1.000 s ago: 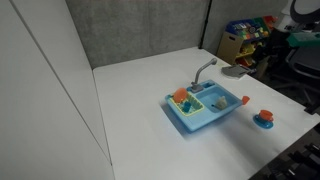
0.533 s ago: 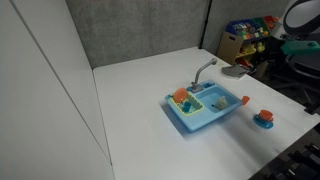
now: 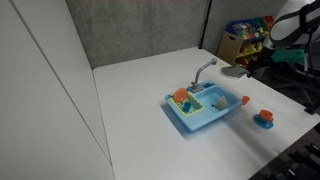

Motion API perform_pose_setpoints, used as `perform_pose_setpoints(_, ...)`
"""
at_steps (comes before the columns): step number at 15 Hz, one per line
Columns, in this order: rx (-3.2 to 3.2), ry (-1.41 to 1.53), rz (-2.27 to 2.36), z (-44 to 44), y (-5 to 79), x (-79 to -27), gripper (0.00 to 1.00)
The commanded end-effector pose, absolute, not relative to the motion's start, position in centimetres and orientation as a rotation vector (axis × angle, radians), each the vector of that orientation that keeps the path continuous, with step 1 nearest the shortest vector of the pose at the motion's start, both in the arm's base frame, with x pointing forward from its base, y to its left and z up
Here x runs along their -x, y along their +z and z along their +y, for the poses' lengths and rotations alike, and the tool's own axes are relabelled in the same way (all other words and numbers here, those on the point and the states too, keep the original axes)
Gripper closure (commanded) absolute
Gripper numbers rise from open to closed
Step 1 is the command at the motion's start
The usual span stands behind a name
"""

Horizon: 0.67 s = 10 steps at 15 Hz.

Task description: Pick up the orange cup and put it in the sink

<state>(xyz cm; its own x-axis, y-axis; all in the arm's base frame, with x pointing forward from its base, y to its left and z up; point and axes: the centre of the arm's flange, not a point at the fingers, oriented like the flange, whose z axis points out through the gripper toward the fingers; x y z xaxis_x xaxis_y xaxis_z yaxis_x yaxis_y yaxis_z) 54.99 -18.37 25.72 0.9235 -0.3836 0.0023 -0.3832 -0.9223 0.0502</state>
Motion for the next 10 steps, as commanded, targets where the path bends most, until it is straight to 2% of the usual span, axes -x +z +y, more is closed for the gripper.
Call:
perform_pose_setpoints(1, -3.008, -0.039, -0.624, -20.7, 23.5, -57.6, 0.00)
perform_pose_setpoints(10, -2.985, -0.013, -0.602, -22.6, 16.3, -58.8, 0.00)
